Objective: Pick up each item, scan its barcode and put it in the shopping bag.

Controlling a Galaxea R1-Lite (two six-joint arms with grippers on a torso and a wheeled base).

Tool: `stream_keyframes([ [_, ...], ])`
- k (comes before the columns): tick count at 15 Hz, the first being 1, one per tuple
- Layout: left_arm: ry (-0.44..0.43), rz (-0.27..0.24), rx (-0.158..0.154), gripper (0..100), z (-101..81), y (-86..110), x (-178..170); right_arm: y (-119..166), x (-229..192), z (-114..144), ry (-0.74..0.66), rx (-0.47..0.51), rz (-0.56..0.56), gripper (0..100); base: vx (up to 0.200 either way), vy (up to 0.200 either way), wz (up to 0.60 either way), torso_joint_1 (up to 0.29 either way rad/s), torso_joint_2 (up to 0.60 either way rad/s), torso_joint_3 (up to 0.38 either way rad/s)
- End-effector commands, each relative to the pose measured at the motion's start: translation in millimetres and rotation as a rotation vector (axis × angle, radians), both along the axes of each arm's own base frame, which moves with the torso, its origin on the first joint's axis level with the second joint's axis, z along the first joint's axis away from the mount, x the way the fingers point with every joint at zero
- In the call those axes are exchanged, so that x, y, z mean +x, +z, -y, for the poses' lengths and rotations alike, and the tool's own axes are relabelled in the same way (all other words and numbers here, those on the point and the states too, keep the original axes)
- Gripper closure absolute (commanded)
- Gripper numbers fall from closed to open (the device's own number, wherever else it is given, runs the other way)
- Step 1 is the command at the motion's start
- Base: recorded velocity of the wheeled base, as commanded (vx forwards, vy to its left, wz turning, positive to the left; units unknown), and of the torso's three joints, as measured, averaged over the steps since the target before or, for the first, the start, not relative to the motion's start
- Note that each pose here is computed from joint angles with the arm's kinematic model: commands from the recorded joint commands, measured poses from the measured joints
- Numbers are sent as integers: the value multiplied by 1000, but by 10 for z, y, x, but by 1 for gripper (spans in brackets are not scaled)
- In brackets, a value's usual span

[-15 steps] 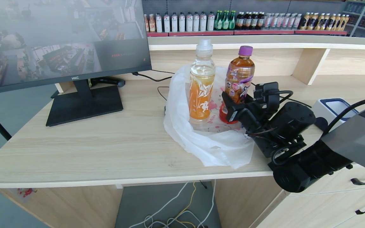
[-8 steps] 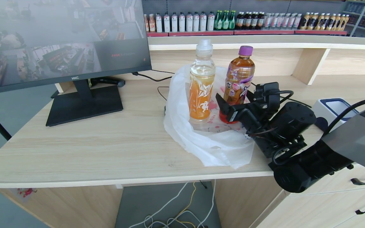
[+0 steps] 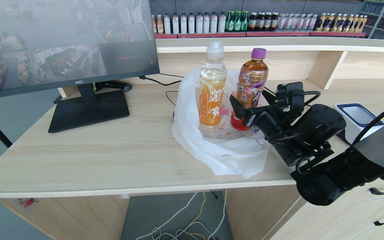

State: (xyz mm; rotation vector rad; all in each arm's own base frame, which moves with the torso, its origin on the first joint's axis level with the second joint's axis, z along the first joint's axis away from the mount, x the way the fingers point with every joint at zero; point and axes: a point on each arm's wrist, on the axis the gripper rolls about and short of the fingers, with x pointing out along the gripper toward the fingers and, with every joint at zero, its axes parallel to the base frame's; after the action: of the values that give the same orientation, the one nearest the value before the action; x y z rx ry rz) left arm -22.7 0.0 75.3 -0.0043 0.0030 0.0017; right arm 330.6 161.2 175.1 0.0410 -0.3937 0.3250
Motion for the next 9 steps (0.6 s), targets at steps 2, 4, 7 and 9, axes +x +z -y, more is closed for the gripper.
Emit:
stream_keyframes([
  [2,1,0,0,0,0,0,0,316,-292,147,-2,27,61,0,0,0,0,0,0,0],
  [4,1,0,0,0,0,0,0,486,-549,280,-4,40,92,0,0,0,0,0,0,0],
  [7,1,0,0,0,0,0,0,565,-937,516,-21,38,97,0,0,0,0,0,0,0],
  [9,0,0,4,0,-1,0,0,591,-1348,715,-31,27,114,0,0,0,0,0,0,0],
])
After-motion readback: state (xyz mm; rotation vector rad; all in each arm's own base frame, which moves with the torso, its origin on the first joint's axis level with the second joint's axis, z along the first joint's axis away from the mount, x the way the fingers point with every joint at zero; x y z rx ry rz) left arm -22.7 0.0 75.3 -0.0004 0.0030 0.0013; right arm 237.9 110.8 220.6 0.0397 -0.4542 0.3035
